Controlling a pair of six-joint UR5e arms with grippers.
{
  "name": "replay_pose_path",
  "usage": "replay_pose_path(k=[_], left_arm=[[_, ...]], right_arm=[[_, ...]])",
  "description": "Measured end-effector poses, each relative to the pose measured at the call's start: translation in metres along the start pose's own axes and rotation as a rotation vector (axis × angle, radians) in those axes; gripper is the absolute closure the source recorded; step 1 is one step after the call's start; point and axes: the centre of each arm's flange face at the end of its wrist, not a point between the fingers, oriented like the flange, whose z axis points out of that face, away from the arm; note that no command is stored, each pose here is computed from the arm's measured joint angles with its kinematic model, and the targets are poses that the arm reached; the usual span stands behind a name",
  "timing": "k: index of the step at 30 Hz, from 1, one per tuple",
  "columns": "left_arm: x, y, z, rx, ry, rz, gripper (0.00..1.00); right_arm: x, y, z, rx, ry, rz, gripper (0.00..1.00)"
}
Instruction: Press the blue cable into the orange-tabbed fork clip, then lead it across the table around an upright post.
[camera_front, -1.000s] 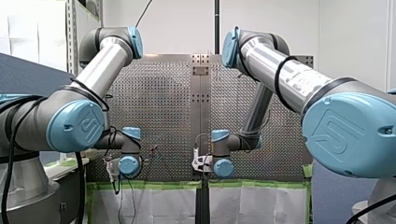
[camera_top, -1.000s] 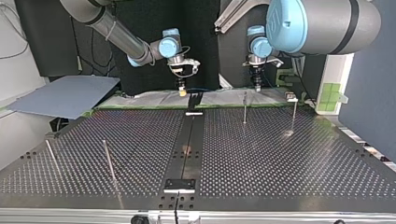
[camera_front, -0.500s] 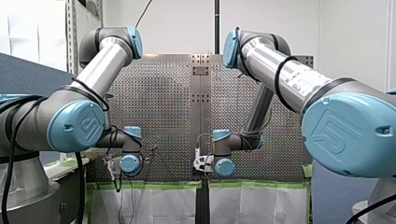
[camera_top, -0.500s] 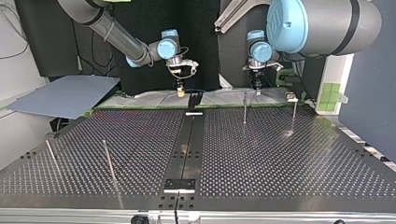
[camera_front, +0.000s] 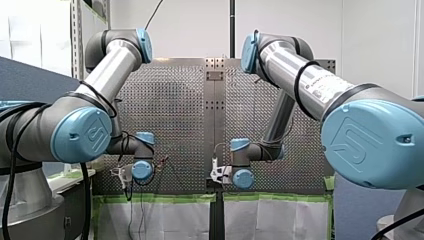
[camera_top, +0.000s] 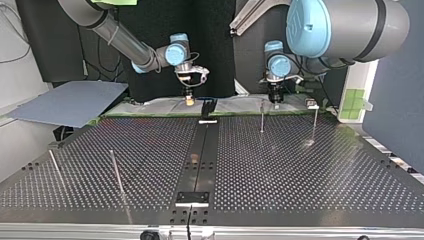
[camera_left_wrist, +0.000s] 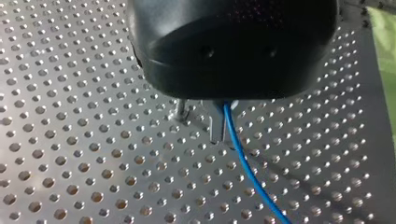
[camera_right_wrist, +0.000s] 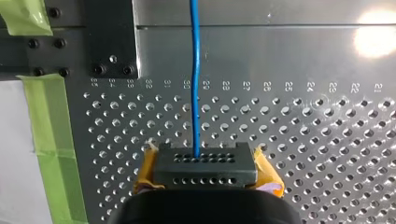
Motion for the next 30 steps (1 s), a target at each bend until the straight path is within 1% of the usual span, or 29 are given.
replay_pose_path(k=[3, 6, 10, 15, 24, 30], left_arm=[[-0.001, 0.002, 0.002, -0.007, 0.004, 0.000, 1.00], [0.000, 0.006, 0.001, -0.019, 0.021, 0.006, 1.00], [0.002, 0.011, -0.001, -0.050, 0.045, 0.017, 1.00], [0.003, 0.013, -0.003, -0.065, 0.064, 0.037, 1.00], [0.003, 0.013, -0.004, -0.063, 0.072, 0.045, 1.00], [0.005, 0.011, -0.007, -0.065, 0.084, 0.057, 1.00]], right_arm=[[0.001, 0.000, 0.001, 0.003, 0.002, -0.003, 1.00], [0.001, -0.004, 0.001, 0.024, 0.001, -0.015, 1.00], [0.001, -0.007, 0.000, 0.044, 0.001, -0.023, 1.00], [0.001, -0.008, 0.001, 0.050, 0.002, -0.024, 1.00], [0.004, -0.008, 0.004, 0.049, -0.007, -0.026, 1.00], [0.003, -0.012, 0.002, 0.055, -0.015, -0.031, 1.00]])
